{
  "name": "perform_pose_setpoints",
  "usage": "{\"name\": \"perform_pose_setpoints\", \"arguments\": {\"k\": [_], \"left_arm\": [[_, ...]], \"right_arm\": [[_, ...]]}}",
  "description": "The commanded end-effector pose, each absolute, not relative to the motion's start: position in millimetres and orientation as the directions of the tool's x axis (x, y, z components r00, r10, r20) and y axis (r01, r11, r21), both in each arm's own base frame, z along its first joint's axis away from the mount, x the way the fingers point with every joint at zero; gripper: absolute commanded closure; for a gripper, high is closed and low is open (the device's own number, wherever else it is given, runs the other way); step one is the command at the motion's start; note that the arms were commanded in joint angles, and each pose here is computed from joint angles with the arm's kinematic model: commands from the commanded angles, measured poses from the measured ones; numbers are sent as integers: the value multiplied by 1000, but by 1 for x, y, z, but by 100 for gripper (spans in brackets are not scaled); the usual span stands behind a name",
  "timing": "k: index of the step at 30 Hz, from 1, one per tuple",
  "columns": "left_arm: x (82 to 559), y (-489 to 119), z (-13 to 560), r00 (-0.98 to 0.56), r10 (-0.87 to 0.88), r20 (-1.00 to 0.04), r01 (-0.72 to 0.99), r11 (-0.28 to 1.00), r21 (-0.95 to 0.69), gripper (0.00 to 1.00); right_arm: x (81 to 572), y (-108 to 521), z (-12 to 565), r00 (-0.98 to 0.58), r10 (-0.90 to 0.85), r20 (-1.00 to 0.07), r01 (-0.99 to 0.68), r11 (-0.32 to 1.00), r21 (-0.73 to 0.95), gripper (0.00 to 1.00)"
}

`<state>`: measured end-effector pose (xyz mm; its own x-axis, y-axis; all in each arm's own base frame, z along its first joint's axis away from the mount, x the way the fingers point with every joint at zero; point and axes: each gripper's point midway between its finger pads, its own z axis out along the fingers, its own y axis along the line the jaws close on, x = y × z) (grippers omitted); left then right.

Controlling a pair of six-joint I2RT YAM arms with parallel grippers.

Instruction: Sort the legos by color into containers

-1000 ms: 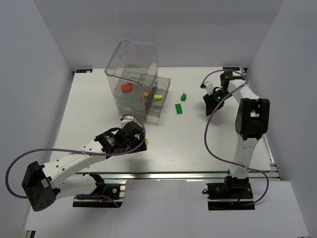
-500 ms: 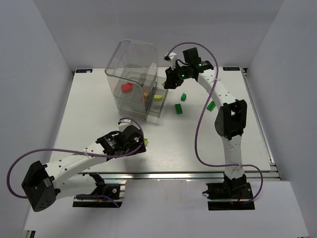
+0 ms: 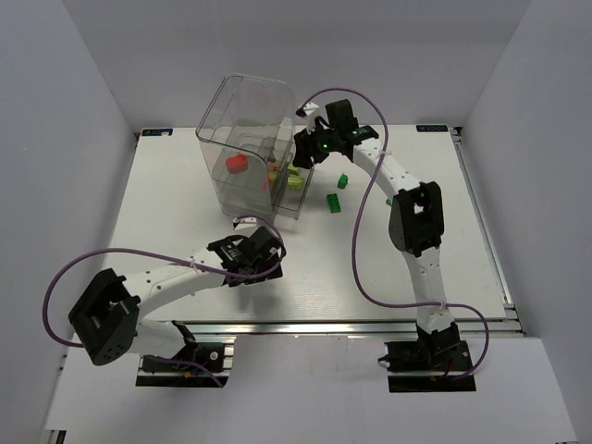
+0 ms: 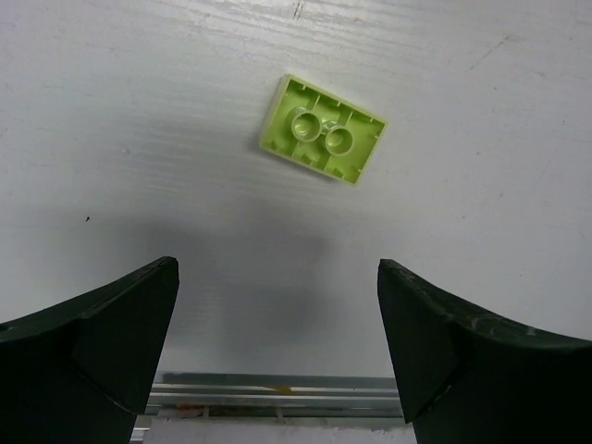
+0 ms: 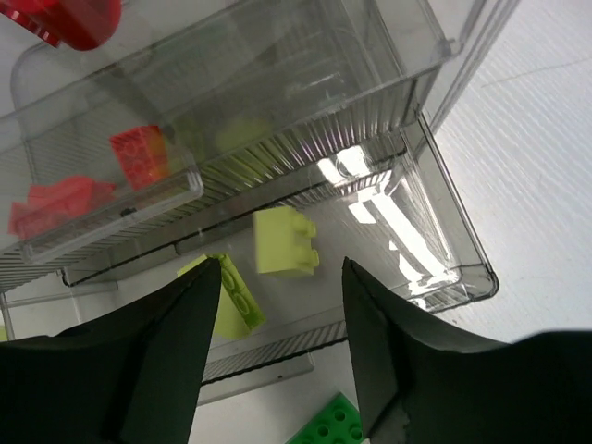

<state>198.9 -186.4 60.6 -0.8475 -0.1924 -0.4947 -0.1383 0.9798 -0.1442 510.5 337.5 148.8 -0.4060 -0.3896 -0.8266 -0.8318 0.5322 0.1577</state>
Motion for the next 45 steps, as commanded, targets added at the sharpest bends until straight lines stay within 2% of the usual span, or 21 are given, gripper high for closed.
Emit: {"name": "perform_pose_setpoints", "arguments": {"k": [1, 4, 9, 12, 14, 16, 26, 29, 30, 33, 34, 39, 43, 45], "left_arm": [[220, -195, 76, -808, -217, -548, -149, 975, -167, 2], [225, -198, 76, -804, -221, -552, -160, 974, -158, 2], [234, -199, 72, -797, -239, -554, -192, 971, -142, 3], [237, -202, 67, -808, -217, -548, -182, 976, -119, 3], [238, -199, 55, -825, -196, -530, -186, 980, -73, 3], [241, -200, 47, -838, -179, -515, -181, 982, -47, 3], [262, -205, 34, -850, -173, -498, -191, 981, -15, 9], [266, -205, 30, -857, -158, -490, -175, 984, -10, 17], [265, -206, 29, -860, -152, -488, -169, 986, -11, 25], [265, -210, 30, -865, -143, -481, -151, 988, -23, 41], [263, -210, 30, -868, -142, -475, -147, 989, -28, 51], [259, -214, 39, -873, -133, -469, -118, 991, -61, 69], [257, -245, 74, -863, -45, -503, 47, 985, -168, 88], [256, -260, 100, -838, 6, -545, 155, 961, -229, 95]], "right_arm": [[516, 348, 168, -354, -355, -865, -842, 523, 129, 38], [512, 342, 177, -355, -341, -870, -841, 524, 137, 37], [498, 323, 204, -330, -320, -888, -840, 530, 121, 42], [487, 310, 211, -339, -311, -888, -840, 525, 137, 31], [483, 300, 221, -347, -297, -890, -836, 528, 150, 14], [476, 287, 221, -383, -283, -879, -824, 534, 187, 11], [463, 247, 228, -425, -235, -874, -786, 574, 228, 11], [461, 238, 225, -440, -231, -868, -776, 584, 238, 11], [461, 237, 223, -442, -233, -866, -775, 586, 238, 11], [460, 229, 221, -451, -228, -863, -766, 595, 243, 11], [461, 227, 220, -453, -227, -862, -763, 599, 243, 11], [458, 218, 217, -463, -224, -857, -756, 605, 250, 11], [453, 210, 214, -455, -249, -855, -759, 611, 226, 11], [451, 204, 207, -456, -262, -851, -755, 620, 215, 16]]}}
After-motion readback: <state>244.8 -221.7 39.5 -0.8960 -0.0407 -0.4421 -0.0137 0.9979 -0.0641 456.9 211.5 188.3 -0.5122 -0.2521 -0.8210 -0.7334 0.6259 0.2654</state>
